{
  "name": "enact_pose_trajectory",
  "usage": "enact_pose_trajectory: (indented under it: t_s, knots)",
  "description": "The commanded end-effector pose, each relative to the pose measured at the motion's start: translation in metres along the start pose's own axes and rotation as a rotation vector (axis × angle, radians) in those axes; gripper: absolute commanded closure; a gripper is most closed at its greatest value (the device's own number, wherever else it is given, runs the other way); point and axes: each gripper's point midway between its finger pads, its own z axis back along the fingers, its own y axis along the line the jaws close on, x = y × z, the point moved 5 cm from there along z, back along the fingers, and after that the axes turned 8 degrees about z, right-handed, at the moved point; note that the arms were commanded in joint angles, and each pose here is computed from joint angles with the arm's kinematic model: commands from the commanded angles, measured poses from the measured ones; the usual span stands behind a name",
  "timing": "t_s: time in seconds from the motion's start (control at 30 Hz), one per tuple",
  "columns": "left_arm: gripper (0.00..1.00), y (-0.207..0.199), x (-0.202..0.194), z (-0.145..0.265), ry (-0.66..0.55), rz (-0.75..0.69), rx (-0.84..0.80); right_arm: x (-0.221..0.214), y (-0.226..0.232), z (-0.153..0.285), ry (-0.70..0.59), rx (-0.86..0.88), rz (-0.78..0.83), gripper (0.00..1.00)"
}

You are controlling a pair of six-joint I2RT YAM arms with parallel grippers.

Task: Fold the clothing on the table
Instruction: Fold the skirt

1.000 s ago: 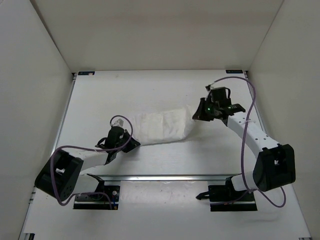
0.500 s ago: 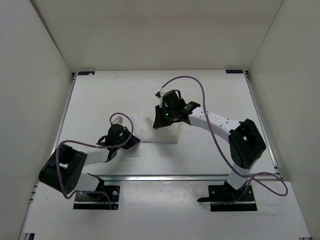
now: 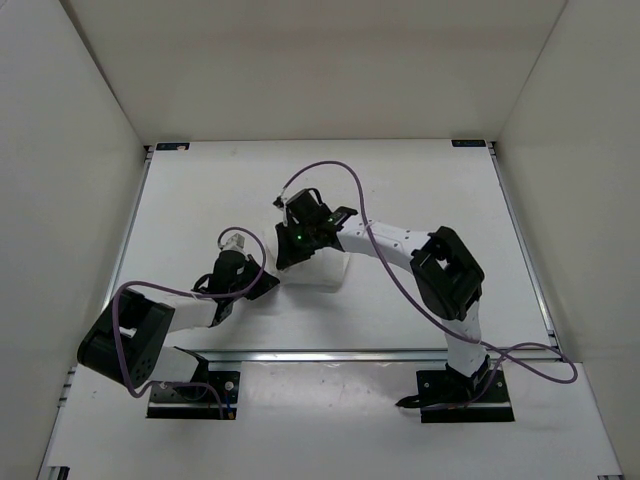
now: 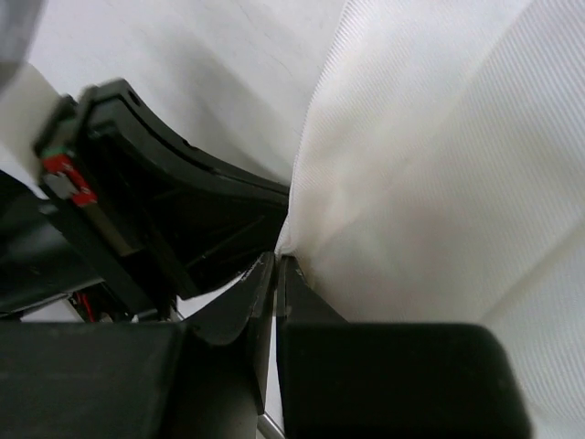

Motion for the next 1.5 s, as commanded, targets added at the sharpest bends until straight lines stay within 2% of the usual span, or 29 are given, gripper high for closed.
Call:
enact_pose_trajectory:
  t_s: [0.0,0.1,0.2,0.27,0.37,0.4,0.5,0.57,0.63,0.67,0.7,0.77,0.97,1.1,1.2,1.27,1.33,1.4,1.47]
  knots:
    - [1.00,-0.006,0.003,0.004,-0.004,-0.009,-0.051,0.023,0.007,0.002,-0.039,0.044,0.010,1.00]
    - [1.00,-0.003,0.002,0.005,-0.004,-0.017,-0.041,0.020,0.004,-0.001,-0.017,0.084,-0.003,1.00]
    - [0.94,-0.007,0.005,0.009,-0.008,0.008,-0.086,0.027,0.013,0.008,-0.041,0.103,0.044,0.80]
    - [0.83,-0.009,0.009,0.012,-0.020,0.016,-0.091,0.040,0.026,0.027,-0.101,0.116,0.104,0.61]
    - [0.69,-0.010,0.012,0.019,-0.039,0.024,-0.097,0.050,0.031,0.057,-0.180,0.111,0.128,0.49]
    - [0.64,-0.011,0.013,0.024,-0.042,0.038,-0.106,0.053,0.031,0.072,-0.218,0.120,0.127,0.47]
    - [0.57,-0.008,0.017,0.034,-0.064,0.076,-0.097,0.052,0.012,0.105,-0.308,0.136,0.074,0.44]
    - [0.54,-0.011,0.022,0.044,-0.088,0.081,-0.109,0.044,-0.008,0.120,-0.361,0.156,0.022,0.45]
    - [0.52,-0.013,0.024,0.054,-0.103,0.090,-0.114,0.032,-0.025,0.131,-0.385,0.213,-0.050,0.58]
    - [0.51,-0.013,0.028,0.060,-0.122,0.098,-0.117,0.025,-0.037,0.132,-0.396,0.248,-0.068,0.81]
    - [0.50,-0.011,0.025,0.064,-0.112,0.105,-0.108,0.020,-0.050,0.126,-0.405,0.255,-0.096,1.00]
    - [0.49,-0.019,0.031,0.078,-0.161,0.099,-0.156,0.015,-0.050,0.120,-0.388,0.340,-0.082,1.00]
    - [0.48,-0.017,0.033,0.099,-0.198,0.124,-0.167,0.014,-0.037,0.064,-0.326,0.550,-0.079,0.99]
    - [0.48,-0.023,0.031,0.106,-0.192,0.118,-0.193,-0.007,-0.060,0.002,-0.197,0.479,-0.292,1.00]
    - [0.46,-0.028,0.032,0.111,-0.186,0.106,-0.203,-0.018,-0.087,-0.029,-0.117,0.259,-0.396,1.00]
    - [0.46,-0.029,0.032,0.113,-0.177,0.095,-0.205,-0.006,-0.087,-0.022,-0.110,0.215,-0.331,1.00]
    - [0.45,-0.035,0.034,0.116,-0.168,0.033,-0.227,0.008,-0.075,-0.002,-0.135,0.270,-0.273,1.00]
    - [0.42,-0.041,0.036,0.120,-0.141,-0.005,-0.231,0.031,-0.050,0.041,-0.215,0.314,-0.188,1.00]
    - [0.31,-0.050,0.042,0.125,-0.107,-0.050,-0.222,0.041,-0.034,0.077,-0.271,0.315,-0.126,0.98]
